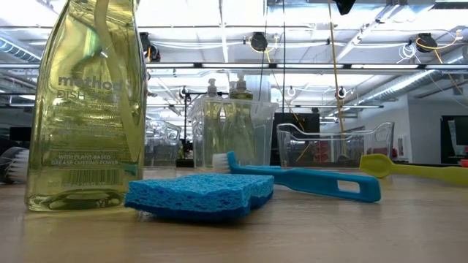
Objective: Pick & Place Kitchen Sink Supplies
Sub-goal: Put the dish soap into the white bin
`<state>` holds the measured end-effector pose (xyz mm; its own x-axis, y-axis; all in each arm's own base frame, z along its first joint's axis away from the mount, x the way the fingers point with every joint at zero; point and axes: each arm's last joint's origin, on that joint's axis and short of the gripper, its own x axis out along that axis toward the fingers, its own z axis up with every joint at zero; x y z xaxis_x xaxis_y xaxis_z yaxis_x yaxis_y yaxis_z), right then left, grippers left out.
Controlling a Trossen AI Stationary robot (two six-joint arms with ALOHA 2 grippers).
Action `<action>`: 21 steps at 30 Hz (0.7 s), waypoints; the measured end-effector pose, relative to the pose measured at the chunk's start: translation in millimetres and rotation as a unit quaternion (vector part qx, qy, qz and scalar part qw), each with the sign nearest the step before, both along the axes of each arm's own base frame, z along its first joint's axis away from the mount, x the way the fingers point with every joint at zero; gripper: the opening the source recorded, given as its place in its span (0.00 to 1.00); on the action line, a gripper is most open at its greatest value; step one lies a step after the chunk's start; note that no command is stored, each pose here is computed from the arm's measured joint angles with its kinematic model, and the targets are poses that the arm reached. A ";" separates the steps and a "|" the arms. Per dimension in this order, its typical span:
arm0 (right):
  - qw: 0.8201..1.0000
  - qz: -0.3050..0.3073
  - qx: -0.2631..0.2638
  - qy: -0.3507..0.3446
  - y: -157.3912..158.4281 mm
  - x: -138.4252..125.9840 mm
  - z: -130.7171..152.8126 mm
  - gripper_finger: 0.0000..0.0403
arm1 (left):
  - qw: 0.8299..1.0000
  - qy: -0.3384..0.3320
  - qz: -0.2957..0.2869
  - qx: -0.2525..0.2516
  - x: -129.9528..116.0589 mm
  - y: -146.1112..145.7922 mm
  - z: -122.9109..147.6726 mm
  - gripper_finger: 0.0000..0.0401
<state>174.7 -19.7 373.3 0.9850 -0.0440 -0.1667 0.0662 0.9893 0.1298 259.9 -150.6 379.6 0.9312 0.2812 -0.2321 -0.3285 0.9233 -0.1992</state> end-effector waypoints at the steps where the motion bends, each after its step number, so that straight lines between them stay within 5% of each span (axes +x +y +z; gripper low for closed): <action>1: 1.000 0.000 0.000 0.000 0.0 0.0 0.0 0.53 | 1.000 -0.003 -0.001 -0.009 -1.1 -1.7 0.1 0.94; 14: 1.000 0.000 0.000 0.000 0.0 0.0 0.0 0.53 | 0.981 -0.002 -0.127 -0.145 -23.8 -21.0 9.4 0.93; 21: 1.000 0.001 -0.001 0.008 0.1 -0.3 -1.6 0.53 | 0.983 0.032 -0.099 -0.149 -46.0 -32.2 1.1 0.93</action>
<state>174.4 -19.6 371.7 0.9821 -0.0429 -0.1834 0.0670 0.9896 0.1275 213.8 -182.8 380.8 0.9414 0.0069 -0.3373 -0.1695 0.8741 -0.4551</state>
